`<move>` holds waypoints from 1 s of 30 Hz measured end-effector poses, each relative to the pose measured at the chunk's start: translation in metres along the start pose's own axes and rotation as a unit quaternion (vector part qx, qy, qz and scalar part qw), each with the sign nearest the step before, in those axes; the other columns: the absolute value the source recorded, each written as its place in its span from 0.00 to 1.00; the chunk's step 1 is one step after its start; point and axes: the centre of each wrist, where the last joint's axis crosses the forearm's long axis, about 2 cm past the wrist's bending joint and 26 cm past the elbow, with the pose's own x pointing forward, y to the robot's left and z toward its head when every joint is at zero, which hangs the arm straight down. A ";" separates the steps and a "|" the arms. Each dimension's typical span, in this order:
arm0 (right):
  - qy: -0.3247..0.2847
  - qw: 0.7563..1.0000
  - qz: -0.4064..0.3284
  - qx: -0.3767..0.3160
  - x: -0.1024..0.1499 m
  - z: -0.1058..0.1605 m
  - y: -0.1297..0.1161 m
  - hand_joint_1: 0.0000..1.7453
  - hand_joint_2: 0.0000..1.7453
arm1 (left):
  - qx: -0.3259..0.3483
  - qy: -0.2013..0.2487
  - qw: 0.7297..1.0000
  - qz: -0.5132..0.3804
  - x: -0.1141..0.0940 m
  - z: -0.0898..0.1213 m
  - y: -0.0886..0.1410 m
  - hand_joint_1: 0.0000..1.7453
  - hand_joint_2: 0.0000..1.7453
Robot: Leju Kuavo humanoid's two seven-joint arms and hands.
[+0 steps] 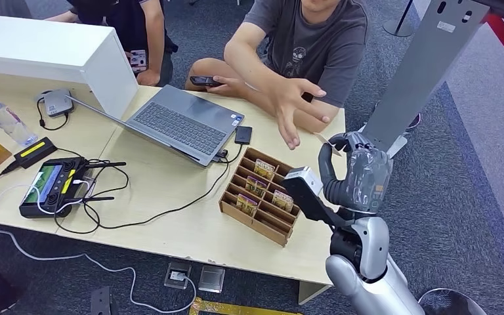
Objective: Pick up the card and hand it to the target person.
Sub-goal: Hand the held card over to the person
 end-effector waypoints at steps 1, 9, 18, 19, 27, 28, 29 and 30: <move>-0.001 1.000 0.003 0.001 -0.001 -0.002 0.001 0.80 1.00 | -0.001 0.000 1.000 0.000 0.000 0.000 0.000 0.00 0.00; -0.001 0.999 0.027 0.022 -0.006 -0.021 0.015 0.74 1.00 | -0.009 0.002 1.000 -0.003 0.002 0.000 -0.003 0.00 0.00; 0.004 0.998 0.039 0.052 -0.009 -0.025 0.033 0.06 1.00 | -0.018 0.000 1.000 -0.006 0.002 0.001 -0.005 0.00 0.00; 0.005 0.998 0.039 0.054 -0.009 -0.025 0.034 0.00 1.00 | -0.018 -0.001 1.000 -0.006 0.002 0.001 -0.005 0.00 0.00; 0.008 0.997 0.039 0.063 -0.007 -0.022 0.042 0.00 1.00 | -0.020 -0.006 1.000 -0.008 0.002 0.002 -0.005 0.00 0.00; 0.008 0.997 0.038 0.063 -0.007 -0.022 0.043 0.00 1.00 | -0.019 -0.006 1.000 -0.008 0.002 0.002 -0.005 0.00 0.00; 0.009 0.997 0.036 0.062 -0.006 -0.022 0.044 0.00 1.00 | -0.019 -0.006 1.000 -0.008 0.002 0.002 -0.005 0.00 0.00; 0.010 0.998 0.032 0.061 -0.006 -0.021 0.044 0.00 1.00 | -0.018 -0.006 1.000 -0.009 0.002 0.002 -0.005 0.00 0.00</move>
